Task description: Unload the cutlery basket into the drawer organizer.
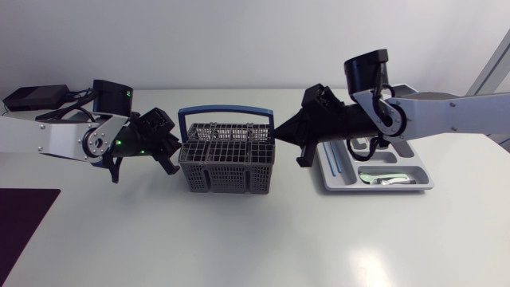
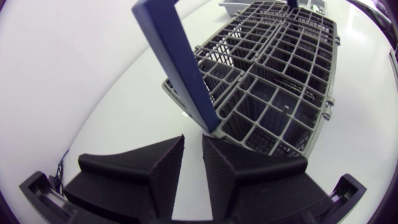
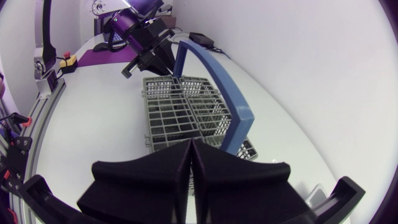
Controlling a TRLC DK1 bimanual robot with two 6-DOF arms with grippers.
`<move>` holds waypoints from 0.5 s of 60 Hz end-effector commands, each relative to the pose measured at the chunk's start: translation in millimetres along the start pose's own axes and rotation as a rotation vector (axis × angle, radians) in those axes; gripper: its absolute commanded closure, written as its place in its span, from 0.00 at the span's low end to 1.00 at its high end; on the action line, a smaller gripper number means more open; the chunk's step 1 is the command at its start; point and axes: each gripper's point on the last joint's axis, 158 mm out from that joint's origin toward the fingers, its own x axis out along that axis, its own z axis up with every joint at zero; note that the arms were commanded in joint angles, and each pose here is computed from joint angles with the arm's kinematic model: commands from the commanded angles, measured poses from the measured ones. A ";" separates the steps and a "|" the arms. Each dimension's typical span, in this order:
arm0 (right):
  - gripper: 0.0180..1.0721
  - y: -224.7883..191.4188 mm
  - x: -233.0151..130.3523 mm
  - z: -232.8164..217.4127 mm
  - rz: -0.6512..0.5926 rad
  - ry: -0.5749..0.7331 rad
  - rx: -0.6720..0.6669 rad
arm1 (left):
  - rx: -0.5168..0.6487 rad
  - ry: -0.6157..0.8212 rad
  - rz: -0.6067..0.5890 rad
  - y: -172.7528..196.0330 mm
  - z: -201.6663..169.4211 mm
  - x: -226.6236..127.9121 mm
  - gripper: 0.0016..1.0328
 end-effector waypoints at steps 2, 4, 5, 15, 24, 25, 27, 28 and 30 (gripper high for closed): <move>0.94 6.9 -5.3 -6.3 0.000 -0.007 0.038 | -0.003 -0.009 -0.008 -5.6 -0.6 -10.3 0.76; 0.94 7.3 -6.3 -5.5 -0.003 -0.012 0.034 | -0.004 -0.011 -0.003 -4.3 -0.3 -13.3 0.76; 0.94 7.1 -6.7 -5.1 -0.007 -0.015 0.032 | -0.004 -0.015 -0.002 -3.8 0.9 -15.7 0.76; 0.94 8.4 -13.7 -1.7 -0.027 -0.024 0.022 | -0.012 -0.029 0.018 -0.1 -0.1 -34.0 0.76; 0.94 4.4 -18.8 -2.9 -0.066 -0.027 0.010 | -0.018 -0.041 0.029 1.2 -2.4 -45.7 0.76; 0.94 2.2 -19.5 -3.0 -0.077 -0.026 0.007 | -0.020 -0.042 0.030 1.2 -2.1 -46.4 0.76; 0.94 0.4 -20.2 -4.6 -0.093 -0.023 0.002 | -0.019 -0.044 0.034 1.4 -2.1 -48.7 0.76; 0.94 -1.3 -20.5 -5.5 -0.106 -0.022 -0.001 | -0.023 -0.045 0.036 1.6 -2.3 -50.1 0.76; 0.94 -7.3 -21.0 -6.8 -0.141 -0.023 0.001 | -0.028 -0.047 0.039 1.3 -2.7 -52.6 0.76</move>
